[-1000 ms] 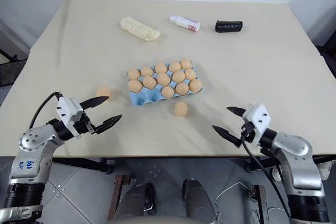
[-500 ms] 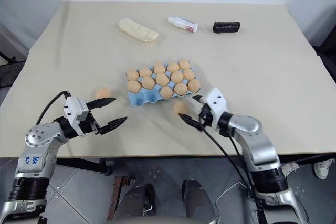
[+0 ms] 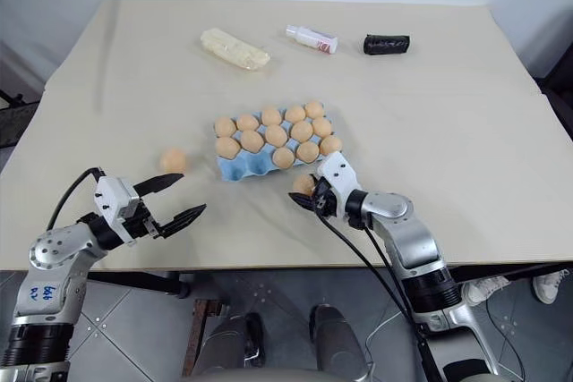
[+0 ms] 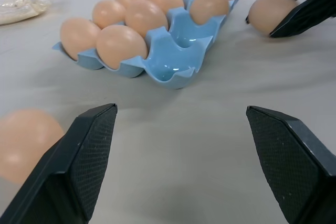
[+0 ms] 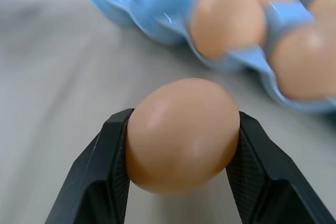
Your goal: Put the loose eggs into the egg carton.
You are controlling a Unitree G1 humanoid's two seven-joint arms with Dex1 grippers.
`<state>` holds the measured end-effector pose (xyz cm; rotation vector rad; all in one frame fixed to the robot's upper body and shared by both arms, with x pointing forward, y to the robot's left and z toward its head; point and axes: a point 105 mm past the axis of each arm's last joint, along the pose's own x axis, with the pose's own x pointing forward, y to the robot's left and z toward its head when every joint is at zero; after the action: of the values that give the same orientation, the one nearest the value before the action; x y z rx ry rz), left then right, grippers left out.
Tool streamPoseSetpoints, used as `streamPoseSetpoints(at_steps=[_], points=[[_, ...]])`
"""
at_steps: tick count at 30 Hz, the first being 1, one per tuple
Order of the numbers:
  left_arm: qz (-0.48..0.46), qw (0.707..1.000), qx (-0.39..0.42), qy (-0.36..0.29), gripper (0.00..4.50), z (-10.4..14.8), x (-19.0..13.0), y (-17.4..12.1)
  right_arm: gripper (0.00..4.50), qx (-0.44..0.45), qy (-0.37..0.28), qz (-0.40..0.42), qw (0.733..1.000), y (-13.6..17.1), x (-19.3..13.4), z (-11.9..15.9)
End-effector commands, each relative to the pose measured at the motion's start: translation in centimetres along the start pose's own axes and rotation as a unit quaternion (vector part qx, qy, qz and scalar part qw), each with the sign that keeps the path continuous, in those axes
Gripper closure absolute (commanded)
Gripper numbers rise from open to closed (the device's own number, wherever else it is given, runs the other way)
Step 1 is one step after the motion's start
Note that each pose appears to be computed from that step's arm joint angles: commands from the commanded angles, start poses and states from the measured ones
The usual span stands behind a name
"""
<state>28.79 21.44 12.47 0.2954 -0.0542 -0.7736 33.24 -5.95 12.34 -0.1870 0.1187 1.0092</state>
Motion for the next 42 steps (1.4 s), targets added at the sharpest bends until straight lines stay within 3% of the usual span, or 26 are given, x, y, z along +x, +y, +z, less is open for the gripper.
streamPoseSetpoints(at_steps=[1,5,11,18,24,30,33,37,42], points=[[0.018,1.000,0.008,-0.017,0.31,0.9,-0.6,0.2,2.37,-0.033,-0.047,0.026,0.998,1.0,1.5,4.0],[0.027,0.999,-0.018,-0.018,0.31,0.8,-0.6,0.1,2.37,-0.051,-0.064,0.008,0.997,0.4,4.7,6.5],[0.028,0.999,-0.013,-0.020,0.31,1.1,-0.5,0.1,2.37,-0.067,-0.055,-0.005,0.996,-0.2,7.3,6.4],[0.040,0.999,-0.006,-0.015,0.31,1.2,-1.1,0.4,0.05,-0.079,-0.066,0.013,0.995,0.2,6.2,6.4],[0.073,0.997,-0.010,-0.002,0.31,0.5,-2.0,1.3,0.02,-0.102,-0.137,0.070,0.983,1.3,1.3,7.4],[0.166,0.986,-0.023,0.001,0.16,-0.3,-4.2,3.4,0.00,-0.140,-0.156,0.075,0.975,0.8,-3.6,4.6],[0.201,0.979,-0.042,0.002,0.16,-0.8,-5.1,3.8,0.00,-0.147,-0.142,0.068,0.977,0.3,-5.1,2.6],[0.233,0.970,-0.063,0.008,0.16,-1.5,-5.6,4.2,0.00,-0.121,-0.148,0.028,0.981,-1.3,-6.6,2.3],[0.213,0.975,-0.062,0.003,0.16,-1.2,-3.0,4.8,0.00,-0.133,-0.151,0.023,0.979,-1.4,-6.7,2.6]])
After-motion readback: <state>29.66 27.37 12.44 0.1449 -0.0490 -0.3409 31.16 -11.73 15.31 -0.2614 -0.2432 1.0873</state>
